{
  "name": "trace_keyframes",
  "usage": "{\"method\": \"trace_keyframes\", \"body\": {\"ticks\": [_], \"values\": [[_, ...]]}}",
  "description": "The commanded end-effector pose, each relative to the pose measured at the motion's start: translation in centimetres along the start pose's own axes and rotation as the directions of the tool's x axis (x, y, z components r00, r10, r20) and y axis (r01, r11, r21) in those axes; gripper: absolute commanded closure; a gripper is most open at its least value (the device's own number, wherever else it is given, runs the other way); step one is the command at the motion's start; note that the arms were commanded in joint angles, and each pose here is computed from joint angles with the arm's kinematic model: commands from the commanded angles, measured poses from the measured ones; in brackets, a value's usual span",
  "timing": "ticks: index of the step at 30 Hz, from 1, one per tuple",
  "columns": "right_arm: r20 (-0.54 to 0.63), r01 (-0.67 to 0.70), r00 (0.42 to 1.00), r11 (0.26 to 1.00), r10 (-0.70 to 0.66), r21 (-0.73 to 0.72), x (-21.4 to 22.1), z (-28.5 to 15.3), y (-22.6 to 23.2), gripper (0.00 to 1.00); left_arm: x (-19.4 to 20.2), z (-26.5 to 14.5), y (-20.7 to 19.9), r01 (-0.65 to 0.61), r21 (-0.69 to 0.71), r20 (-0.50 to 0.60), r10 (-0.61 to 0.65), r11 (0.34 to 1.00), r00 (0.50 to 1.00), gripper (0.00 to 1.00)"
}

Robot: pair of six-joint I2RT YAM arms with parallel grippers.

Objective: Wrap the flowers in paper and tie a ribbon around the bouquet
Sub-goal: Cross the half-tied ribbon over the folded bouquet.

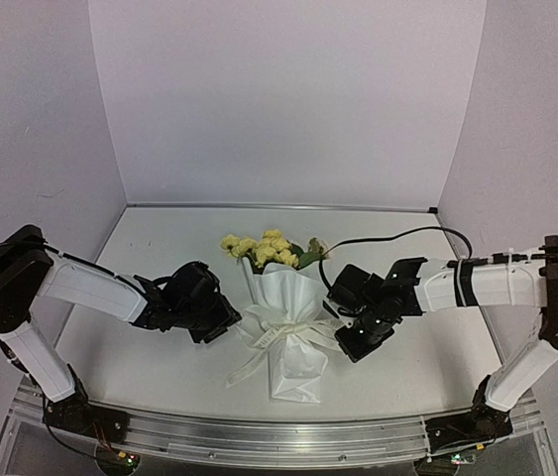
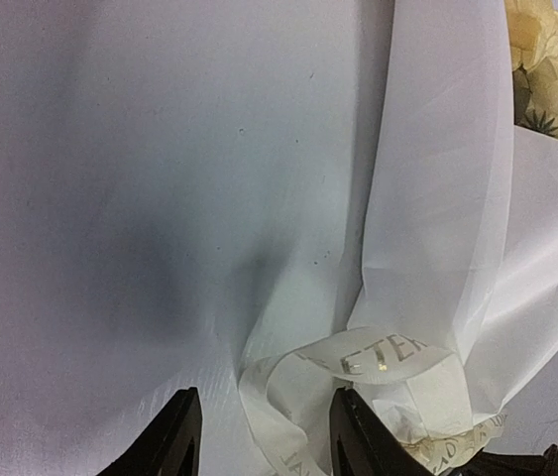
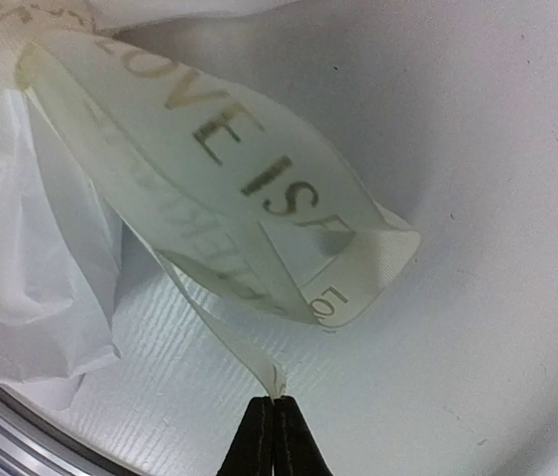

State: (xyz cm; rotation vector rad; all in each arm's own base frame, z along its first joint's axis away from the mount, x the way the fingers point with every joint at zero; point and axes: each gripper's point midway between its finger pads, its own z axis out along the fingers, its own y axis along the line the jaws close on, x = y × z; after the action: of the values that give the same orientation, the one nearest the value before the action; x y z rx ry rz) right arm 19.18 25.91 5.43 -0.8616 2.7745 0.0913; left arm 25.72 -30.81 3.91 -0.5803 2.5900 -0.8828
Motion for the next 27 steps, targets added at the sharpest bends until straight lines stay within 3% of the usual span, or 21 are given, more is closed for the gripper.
{"method": "trace_keyframes", "body": {"ticks": [1,27], "values": [[0.022,0.01,1.0,0.998,-0.011,0.069,0.8,-0.8,-1.8,1.0,-0.2,-0.1,-1.6,0.039,0.004,0.01,-0.039,0.999,0.999,0.54],[0.029,0.011,0.999,0.987,-0.016,0.158,3.7,-0.9,-4.5,1.0,3.8,1.7,-3.0,-0.132,-0.078,-0.217,0.112,0.988,0.97,0.54]]}}
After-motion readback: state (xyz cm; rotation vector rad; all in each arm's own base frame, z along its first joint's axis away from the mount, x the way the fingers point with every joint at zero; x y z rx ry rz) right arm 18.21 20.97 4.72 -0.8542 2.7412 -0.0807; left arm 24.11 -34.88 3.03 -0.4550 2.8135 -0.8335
